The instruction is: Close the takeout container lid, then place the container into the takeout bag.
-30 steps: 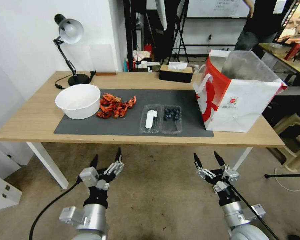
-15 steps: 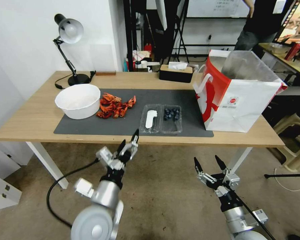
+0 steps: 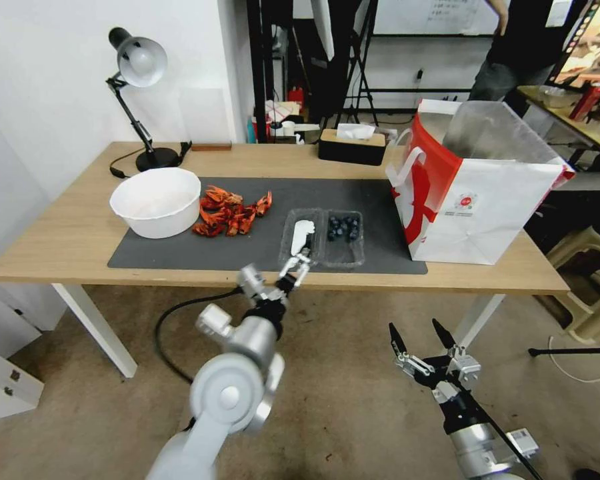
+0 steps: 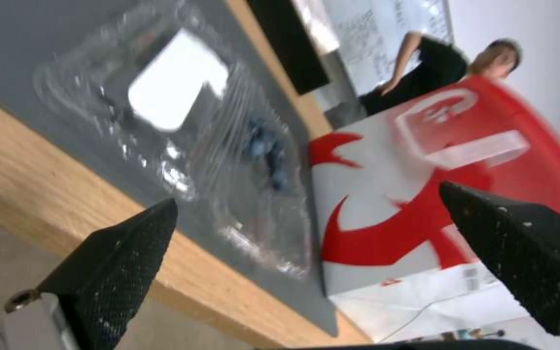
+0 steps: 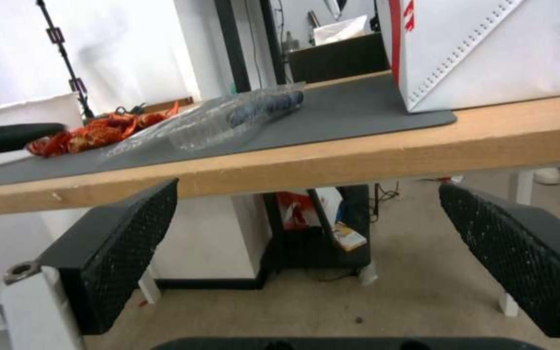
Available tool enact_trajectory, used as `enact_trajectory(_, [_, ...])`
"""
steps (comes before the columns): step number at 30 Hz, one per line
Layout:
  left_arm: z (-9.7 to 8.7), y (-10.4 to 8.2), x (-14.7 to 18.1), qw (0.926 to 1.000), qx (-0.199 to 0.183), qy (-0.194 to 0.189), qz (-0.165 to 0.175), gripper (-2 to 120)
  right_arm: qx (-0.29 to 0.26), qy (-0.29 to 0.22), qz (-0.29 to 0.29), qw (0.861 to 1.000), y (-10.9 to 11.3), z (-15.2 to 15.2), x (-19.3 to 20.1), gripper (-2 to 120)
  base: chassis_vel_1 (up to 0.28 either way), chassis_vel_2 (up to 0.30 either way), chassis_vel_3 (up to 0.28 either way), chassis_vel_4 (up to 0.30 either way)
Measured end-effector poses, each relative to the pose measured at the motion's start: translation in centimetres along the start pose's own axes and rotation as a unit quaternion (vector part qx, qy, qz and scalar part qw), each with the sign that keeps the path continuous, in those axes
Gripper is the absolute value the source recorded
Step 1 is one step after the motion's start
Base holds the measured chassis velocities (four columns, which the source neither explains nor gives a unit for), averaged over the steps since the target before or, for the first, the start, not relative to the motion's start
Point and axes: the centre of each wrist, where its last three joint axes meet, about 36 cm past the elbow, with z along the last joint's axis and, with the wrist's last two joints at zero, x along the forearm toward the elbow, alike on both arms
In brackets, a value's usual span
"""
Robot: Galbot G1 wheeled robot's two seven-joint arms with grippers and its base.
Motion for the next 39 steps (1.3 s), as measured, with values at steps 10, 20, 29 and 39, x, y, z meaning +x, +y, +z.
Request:
enact_trajectory(10, [0.0,-1.1,-3.9,0.9998,0.009,0.003,-0.016,100,0.002,0.008,0.002,1.000,-0.2,0.8,0.0,100,0.000,0.000,0.000,0.000])
enact_trajectory(20, [0.7,-1.2,-4.6,0.9993,0.010,0.012,-0.034,100,0.005,0.008,0.003,1.000,-0.3,1.0,-0.2,100,0.000,0.000,0.000,0.000])
enact_trajectory(29, [0.9,-1.0,-4.9,0.9983,0.008,0.018,-0.054,100,0.005,0.008,0.001,1.000,-0.3,1.2,-0.2,100,0.000,0.000,0.000,0.000])
enact_trajectory(39, [0.7,-0.6,-5.2,0.9979,0.008,0.015,-0.062,100,0.005,0.008,0.000,1.000,-0.2,1.5,0.0,100,0.000,0.000,0.000,0.000])
